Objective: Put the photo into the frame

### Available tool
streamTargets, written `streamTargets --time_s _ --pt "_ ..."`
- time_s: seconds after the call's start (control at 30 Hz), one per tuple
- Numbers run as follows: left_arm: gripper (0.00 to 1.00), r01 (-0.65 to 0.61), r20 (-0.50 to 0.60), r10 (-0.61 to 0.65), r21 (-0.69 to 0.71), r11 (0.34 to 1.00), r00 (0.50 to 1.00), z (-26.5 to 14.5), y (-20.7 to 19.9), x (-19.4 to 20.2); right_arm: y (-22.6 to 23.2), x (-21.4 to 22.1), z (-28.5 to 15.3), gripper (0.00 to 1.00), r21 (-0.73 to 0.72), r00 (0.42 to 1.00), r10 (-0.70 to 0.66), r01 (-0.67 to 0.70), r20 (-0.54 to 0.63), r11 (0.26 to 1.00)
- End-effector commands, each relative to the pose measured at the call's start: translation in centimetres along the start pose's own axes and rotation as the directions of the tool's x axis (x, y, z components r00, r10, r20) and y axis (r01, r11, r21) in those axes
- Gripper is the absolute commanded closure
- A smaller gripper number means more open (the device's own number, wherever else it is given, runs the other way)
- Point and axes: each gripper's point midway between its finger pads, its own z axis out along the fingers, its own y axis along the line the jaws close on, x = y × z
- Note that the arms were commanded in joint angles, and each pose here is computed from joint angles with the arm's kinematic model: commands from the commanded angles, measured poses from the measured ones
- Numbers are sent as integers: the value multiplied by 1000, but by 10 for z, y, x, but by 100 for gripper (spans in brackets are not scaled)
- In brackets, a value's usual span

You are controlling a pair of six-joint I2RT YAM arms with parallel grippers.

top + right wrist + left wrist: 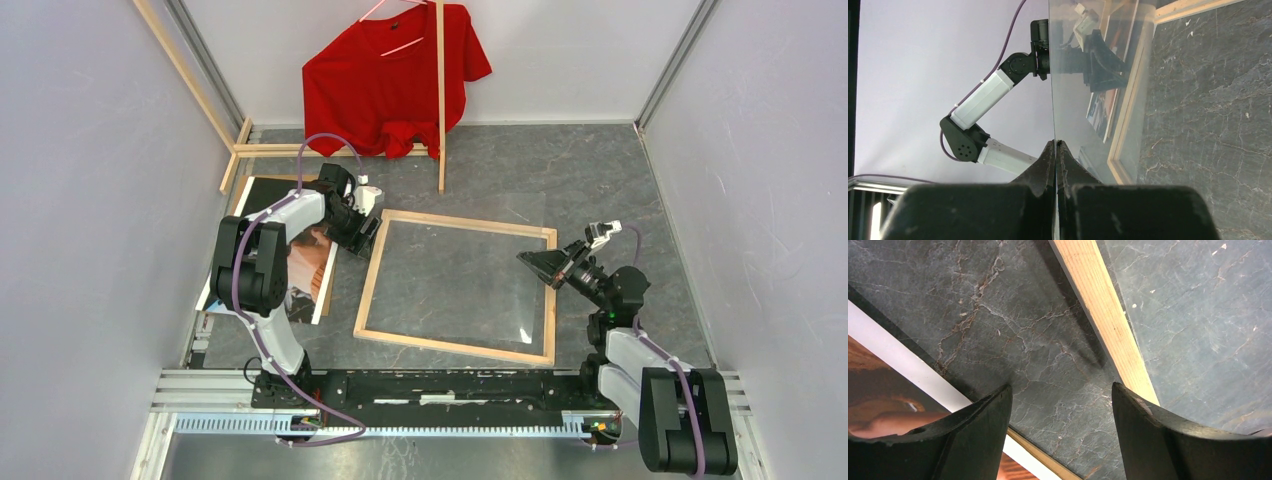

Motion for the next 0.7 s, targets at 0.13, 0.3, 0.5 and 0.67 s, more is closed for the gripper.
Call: streamTargets --time_s 0.13,0.3,0.5,0.67 --pt "21 20 -18 -20 31 999 1000 13 -6 9 0 -7 5 100 3 999 -37 37 28 999" --pt "21 21 -18 -20 30 999 1000 12 -7 10 -29 -4 5 99 126 999 -36 37 -9 991" --pt "21 18 -13 -18 26 999 1000 10 -6 8 -54 -3 3 92 252 997 -59 69 -47 965" --pt "21 16 -11 -16 23 1000 1000 9 -6 8 -64 -6 1 88 323 993 -90 110 -76 940"
